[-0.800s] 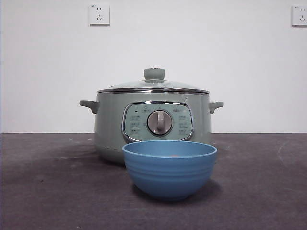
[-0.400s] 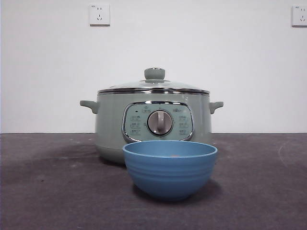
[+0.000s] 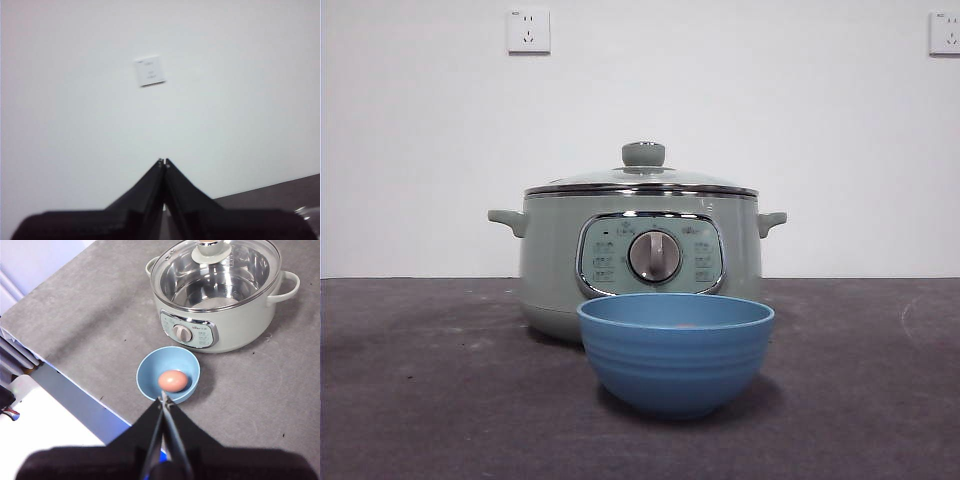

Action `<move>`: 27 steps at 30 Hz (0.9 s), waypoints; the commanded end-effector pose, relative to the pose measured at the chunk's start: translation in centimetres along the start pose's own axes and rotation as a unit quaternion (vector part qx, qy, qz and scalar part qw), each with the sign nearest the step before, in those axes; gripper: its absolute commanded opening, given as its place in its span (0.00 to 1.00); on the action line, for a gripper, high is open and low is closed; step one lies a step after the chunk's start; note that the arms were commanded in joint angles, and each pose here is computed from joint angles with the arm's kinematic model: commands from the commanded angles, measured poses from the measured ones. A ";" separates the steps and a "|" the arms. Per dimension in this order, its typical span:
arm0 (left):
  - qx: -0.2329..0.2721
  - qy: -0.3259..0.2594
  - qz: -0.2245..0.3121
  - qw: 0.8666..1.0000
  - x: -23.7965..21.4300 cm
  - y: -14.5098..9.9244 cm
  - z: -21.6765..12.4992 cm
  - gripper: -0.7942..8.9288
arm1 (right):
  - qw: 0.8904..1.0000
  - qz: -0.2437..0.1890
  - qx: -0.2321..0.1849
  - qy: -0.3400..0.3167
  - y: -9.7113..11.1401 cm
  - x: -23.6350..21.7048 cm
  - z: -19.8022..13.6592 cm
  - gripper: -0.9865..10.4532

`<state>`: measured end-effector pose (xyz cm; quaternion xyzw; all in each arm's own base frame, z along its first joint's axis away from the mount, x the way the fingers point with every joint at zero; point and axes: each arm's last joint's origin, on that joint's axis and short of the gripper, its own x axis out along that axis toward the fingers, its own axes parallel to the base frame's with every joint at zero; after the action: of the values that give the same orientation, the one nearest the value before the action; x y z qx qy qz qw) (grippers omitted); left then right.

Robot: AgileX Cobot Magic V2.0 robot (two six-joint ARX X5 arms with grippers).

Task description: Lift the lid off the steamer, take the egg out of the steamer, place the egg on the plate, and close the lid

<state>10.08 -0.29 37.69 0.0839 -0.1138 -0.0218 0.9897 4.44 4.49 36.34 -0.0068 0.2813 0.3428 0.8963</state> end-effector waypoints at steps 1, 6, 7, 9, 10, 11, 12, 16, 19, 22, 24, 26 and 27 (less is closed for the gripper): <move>0.012 0.029 0.011 0.999 -0.8 -0.5 -5.1 0.08 | 1.000 0.000 -0.002 -0.004 0.0 0.0 0.1 0.09; 0.008 0.063 0.023 0.998 -2.3 -1.2 -11.0 0.08 | 1.000 0.000 -0.002 -0.004 0.0 0.0 0.1 0.09; 0.004 0.071 0.025 0.997 -2.5 -1.3 -12.1 0.08 | 1.000 0.000 -0.002 -0.004 0.0 0.0 0.1 0.09; -0.004 0.087 0.028 0.996 -3.1 -1.6 -14.2 0.08 | 1.000 0.000 -0.002 -0.004 0.0 0.0 0.1 0.09; -0.006 0.093 0.029 0.995 -3.3 -1.7 -15.0 0.08 | 1.000 0.000 -0.002 -0.004 0.0 0.0 0.1 0.09; -0.007 0.098 0.030 0.995 -3.5 -1.9 -15.9 0.08 | 1.000 0.000 -0.002 -0.004 0.0 0.0 0.1 0.09; -0.011 0.103 0.031 0.994 -3.7 -2.0 -16.8 0.08 | 1.000 0.000 -0.002 -0.004 0.0 0.0 0.1 0.09; -0.027 0.117 0.048 0.992 -4.4 -2.4 -19.5 0.08 | 1.000 0.000 -0.002 -0.004 0.0 0.0 0.1 0.09; -0.032 0.131 0.055 0.989 -4.8 -2.6 -20.7 0.08 | 1.000 0.000 -0.002 -0.004 0.0 0.0 0.1 0.09; -0.033 0.149 0.054 0.987 -5.1 -2.6 -21.0 0.08 | 1.000 0.000 -0.002 -0.004 0.0 0.0 0.1 0.09; -0.034 0.164 0.052 0.985 -5.3 -2.7 -21.3 0.08 | 1.000 0.000 -0.002 -0.004 0.0 0.0 0.1 0.09; -0.037 0.192 0.048 0.980 -5.5 -2.8 -21.8 0.08 | 1.000 0.000 -0.002 -0.004 0.0 0.0 0.1 0.09; -0.038 0.204 0.046 0.977 -5.6 -2.9 -22.1 0.08 | 1.000 0.000 -0.002 -0.004 0.0 0.0 0.1 0.09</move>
<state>9.57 0.78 15.44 0.0486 0.0712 0.0357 0.9956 4.45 4.50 36.34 -0.0069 0.2815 0.3428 0.8962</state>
